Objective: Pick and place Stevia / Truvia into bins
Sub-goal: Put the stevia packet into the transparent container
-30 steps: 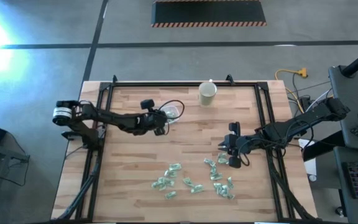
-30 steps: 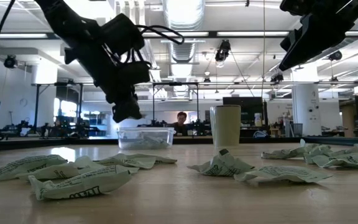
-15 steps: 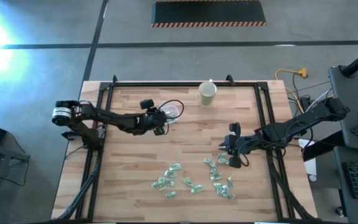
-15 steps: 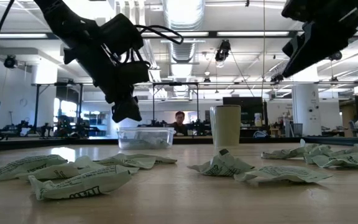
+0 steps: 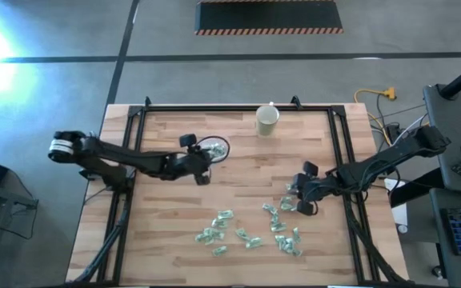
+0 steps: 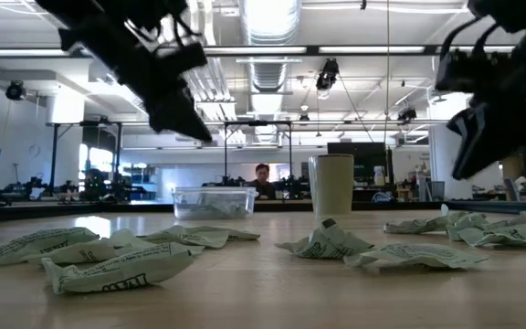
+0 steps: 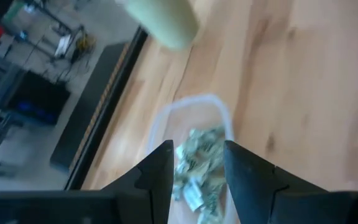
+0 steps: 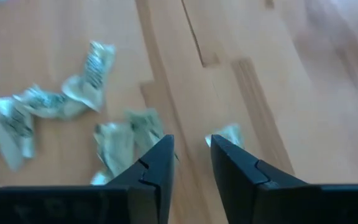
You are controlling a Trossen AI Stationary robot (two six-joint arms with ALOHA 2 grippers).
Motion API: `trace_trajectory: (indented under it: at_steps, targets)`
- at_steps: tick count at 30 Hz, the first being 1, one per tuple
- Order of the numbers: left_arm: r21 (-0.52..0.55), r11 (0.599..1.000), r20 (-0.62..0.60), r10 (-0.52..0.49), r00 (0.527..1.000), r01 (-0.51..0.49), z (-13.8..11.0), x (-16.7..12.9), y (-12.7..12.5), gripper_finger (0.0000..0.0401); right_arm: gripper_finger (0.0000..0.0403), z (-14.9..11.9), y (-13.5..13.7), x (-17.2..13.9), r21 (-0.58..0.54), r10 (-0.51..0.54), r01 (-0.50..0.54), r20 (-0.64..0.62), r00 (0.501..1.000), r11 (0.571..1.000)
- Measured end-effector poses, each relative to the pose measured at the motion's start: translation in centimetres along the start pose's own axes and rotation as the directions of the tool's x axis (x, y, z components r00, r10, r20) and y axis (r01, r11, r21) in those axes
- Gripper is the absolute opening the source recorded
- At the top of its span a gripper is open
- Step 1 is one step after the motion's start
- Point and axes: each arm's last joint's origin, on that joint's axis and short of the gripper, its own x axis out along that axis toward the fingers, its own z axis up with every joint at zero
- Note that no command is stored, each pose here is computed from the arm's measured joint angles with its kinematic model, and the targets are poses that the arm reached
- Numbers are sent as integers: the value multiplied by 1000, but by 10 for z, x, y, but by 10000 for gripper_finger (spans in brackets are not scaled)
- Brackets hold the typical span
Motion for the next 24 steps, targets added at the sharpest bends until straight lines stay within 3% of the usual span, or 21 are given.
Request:
trace_trajectory:
  at_steps: [7, 12, 24]
  targets:
    - [-18, 998, 129, -60, 990, 63, 12, -35, -2, 123, 133, -12, -6, 8, 0, -46, 46, -8, 999, 999]
    - [-15, 995, 181, -95, 979, 99, 16, -50, -5, 123, 147, -14, -6, 12, -58, -28, 31, 59, 998, 998]
    - [-7, 993, 198, -111, 974, 115, 16, -56, -8, 123, 139, -26, -16, 22, -95, -66, 72, 58, 996, 993]
